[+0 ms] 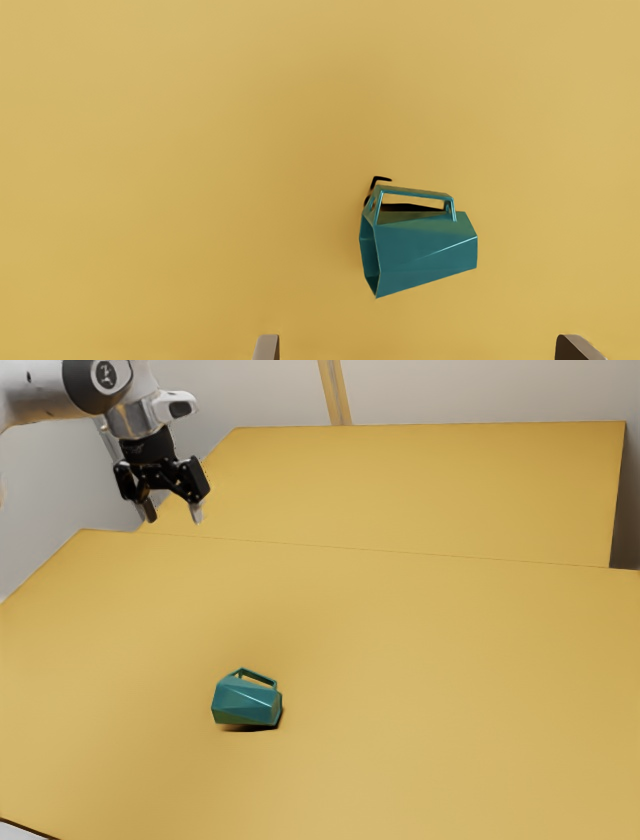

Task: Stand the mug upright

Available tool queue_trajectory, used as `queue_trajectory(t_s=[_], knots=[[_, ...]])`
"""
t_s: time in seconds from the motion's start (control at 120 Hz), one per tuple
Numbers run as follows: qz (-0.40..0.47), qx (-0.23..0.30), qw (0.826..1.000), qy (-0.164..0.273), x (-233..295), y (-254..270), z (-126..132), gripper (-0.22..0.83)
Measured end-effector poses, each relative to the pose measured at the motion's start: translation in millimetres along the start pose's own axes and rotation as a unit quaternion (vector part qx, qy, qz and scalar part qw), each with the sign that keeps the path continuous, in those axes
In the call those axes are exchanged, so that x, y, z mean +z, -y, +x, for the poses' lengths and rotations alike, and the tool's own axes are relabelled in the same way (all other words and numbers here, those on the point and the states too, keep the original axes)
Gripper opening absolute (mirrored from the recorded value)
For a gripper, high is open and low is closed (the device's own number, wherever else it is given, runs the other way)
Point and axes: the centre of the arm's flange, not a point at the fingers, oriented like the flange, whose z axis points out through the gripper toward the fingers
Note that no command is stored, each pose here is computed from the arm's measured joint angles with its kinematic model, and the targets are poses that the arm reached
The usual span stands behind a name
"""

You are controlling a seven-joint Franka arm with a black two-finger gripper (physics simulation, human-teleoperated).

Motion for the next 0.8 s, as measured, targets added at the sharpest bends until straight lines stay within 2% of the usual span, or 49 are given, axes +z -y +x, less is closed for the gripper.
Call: queue_trajectory(t_s=[0.142,0.242,0.367,0.658,0.8], knots=[[-0.021,-0.012,0.999,0.040,31,12,-49,0.62],[-0.039,-0.015,0.997,0.067,59,18,-75,0.62],[-0.074,-0.036,0.992,0.091,102,50,-101,0.62],[-0.161,-0.037,0.982,0.088,175,84,-113,0.62],[-0.193,-0.026,0.978,0.078,200,85,-108,0.62]])
